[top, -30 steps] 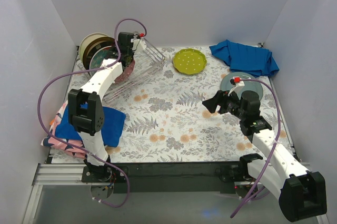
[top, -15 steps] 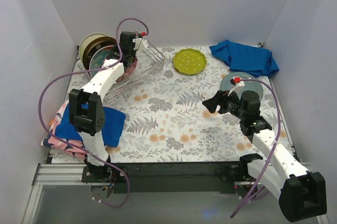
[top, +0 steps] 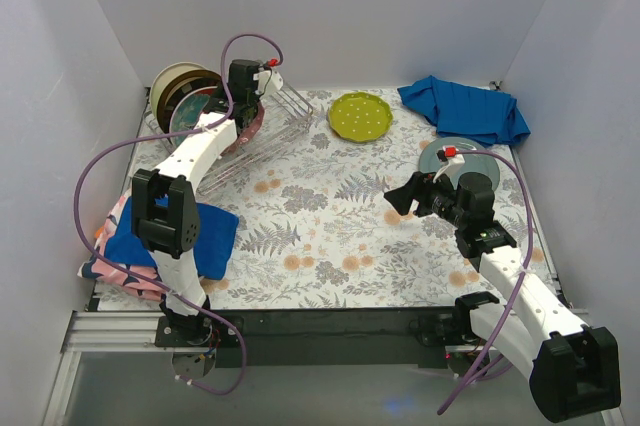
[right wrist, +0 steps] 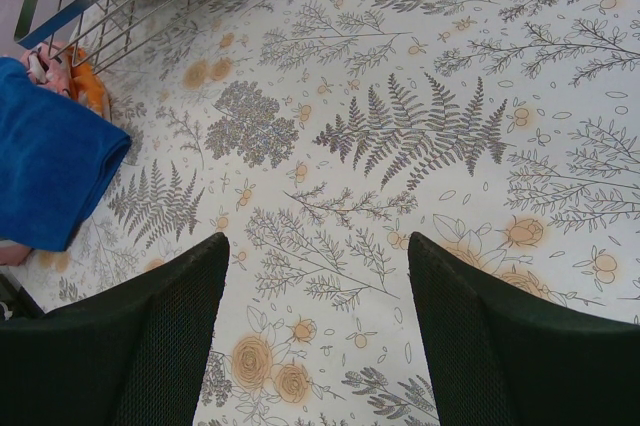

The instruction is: Unload the plates from the dish rack

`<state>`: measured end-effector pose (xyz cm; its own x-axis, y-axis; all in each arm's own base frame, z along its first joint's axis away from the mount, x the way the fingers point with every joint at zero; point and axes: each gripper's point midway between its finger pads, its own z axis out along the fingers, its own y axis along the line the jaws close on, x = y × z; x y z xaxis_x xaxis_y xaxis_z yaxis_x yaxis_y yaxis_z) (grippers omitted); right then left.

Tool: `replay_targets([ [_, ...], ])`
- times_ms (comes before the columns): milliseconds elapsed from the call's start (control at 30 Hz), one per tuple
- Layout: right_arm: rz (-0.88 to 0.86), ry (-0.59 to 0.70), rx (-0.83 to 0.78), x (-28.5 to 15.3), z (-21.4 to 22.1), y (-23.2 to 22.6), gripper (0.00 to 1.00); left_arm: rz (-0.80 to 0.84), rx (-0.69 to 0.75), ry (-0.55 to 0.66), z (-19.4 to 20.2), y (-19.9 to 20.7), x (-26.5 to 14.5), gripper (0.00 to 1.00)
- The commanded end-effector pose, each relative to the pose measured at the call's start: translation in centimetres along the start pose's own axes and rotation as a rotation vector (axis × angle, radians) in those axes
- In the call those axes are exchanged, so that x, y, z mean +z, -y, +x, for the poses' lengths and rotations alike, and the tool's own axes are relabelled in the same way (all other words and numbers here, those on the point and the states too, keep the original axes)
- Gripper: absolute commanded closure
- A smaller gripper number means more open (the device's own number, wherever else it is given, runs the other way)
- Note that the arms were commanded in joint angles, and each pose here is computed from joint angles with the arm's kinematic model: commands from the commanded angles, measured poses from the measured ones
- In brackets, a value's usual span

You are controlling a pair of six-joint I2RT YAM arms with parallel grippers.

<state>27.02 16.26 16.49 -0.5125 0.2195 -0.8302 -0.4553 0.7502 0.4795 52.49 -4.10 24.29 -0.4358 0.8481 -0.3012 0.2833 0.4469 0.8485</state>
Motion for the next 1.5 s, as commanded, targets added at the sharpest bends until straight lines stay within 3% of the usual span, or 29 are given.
replay_targets([
  [0, -0.01, 0.044, -0.035, -0.2, -1.4, -0.6, 0.23, -0.191, -0.157, 0.127, -3.1, -7.7, -4.2, 1.0],
  [767, -0.008, 0.051, -0.041, -0.4, -1.6, -0.6, 0.23, -0.23, -0.227, 0.156, -4.2, -9.5, -5.1, 1.0],
  [1167, -0.011, 0.051, -0.04, -0.4, -1.6, -0.7, 0.23, -0.176, -0.35, 0.274, -6.5, -9.4, -6.2, 1.0],
  [1467, -0.012, 0.054, -0.042, -0.5, -1.7, -0.8, 0.23, -0.158, -0.398, 0.289, -6.7, -9.1, -6.5, 1.0],
])
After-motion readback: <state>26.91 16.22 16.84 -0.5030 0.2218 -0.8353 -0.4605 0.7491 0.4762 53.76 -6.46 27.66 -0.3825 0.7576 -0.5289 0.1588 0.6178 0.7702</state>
